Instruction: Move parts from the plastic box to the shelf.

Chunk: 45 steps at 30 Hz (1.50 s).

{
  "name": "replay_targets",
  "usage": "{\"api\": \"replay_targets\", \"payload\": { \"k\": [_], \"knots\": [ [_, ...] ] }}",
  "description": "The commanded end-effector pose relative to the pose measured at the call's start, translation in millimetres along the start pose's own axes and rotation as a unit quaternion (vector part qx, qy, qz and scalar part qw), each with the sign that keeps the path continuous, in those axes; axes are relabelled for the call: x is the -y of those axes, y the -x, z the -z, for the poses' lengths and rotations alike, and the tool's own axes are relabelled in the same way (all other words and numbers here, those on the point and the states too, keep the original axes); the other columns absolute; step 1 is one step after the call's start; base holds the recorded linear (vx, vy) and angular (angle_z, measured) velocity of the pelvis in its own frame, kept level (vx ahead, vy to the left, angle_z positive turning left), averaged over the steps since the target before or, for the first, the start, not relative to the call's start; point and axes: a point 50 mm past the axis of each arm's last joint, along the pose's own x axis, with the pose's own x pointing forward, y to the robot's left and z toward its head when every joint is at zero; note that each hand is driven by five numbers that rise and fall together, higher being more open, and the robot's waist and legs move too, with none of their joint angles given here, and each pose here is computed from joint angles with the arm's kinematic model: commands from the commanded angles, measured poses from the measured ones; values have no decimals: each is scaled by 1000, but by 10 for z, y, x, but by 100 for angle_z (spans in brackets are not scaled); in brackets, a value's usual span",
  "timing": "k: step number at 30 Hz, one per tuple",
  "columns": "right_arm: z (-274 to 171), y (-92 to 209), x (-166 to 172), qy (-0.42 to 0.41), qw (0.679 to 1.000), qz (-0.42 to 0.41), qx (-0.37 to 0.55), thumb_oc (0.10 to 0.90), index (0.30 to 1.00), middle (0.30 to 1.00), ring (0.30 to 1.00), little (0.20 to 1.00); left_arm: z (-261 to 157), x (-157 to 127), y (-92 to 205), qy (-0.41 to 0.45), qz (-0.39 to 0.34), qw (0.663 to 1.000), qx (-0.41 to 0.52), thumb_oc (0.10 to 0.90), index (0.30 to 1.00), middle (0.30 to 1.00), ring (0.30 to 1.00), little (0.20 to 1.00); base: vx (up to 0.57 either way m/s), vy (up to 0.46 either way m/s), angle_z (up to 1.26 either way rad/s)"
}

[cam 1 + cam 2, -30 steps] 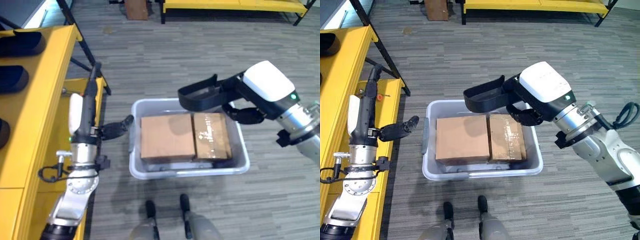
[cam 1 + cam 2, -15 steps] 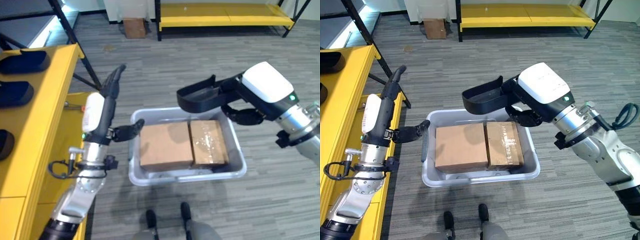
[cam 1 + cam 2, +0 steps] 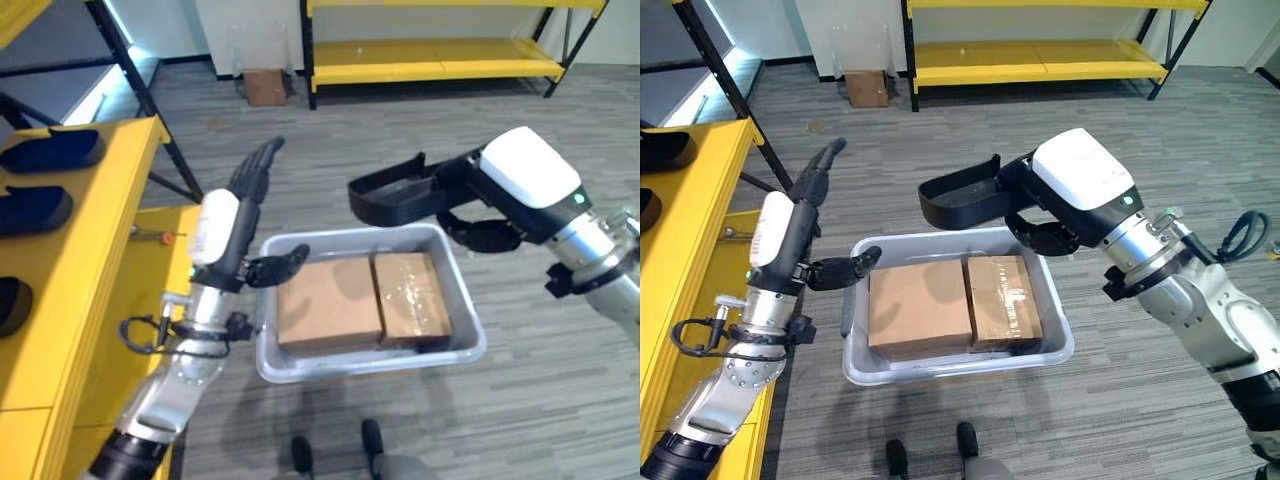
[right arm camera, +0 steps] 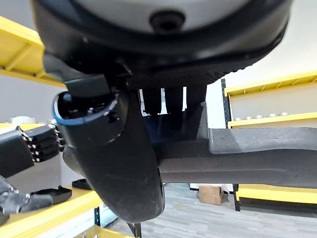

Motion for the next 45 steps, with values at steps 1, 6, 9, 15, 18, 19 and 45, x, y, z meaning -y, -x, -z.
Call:
{"api": "replay_targets", "payload": {
  "k": [1, 6, 9, 15, 18, 19, 45],
  "knots": [
    [-113, -106, 220, -31, 993, 112, 32, 400, 300, 300, 300, 300, -74, 11, -103, 0, -18, 999, 52, 900, 1000, 1000, 1000, 1000, 0, 0, 0],
    [-135, -116, 211, -31, 992, 116, 37, 400, 300, 300, 300, 300, -107, 57, -131, -1, -13, 998, 61, 900, 1000, 1000, 1000, 1000, 0, 0, 0],
    [-146, -133, 206, -33, 991, 121, 40, 400, 300, 300, 300, 300, -141, 89, -163, 3, -13, 997, 70, 900, 1000, 1000, 1000, 1000, 0, 0, 0],
    [-166, -170, 209, -35, 990, 127, 48, 400, 300, 300, 300, 300, -148, 152, -192, -11, -9, 997, 78, 900, 1000, 1000, 1000, 1000, 0, 0, 0],
    [-195, -192, 203, -41, 989, 130, 56, 400, 300, 300, 300, 300, -180, 186, -231, -20, -5, 995, 93, 900, 1000, 1000, 1000, 1000, 0, 0, 0],
    [-203, -199, 204, -42, 989, 132, 59, 400, 300, 300, 300, 300, -189, 187, -250, -28, -7, 995, 99, 900, 1000, 1000, 1000, 1000, 0, 0, 0],
    [-397, -396, 155, -76, 979, 159, 107, 400, 300, 300, 300, 300, -211, 434, -423, -115, 12, 983, 146, 900, 1000, 1000, 1000, 1000, 6, 1, 0]
  ]
}}
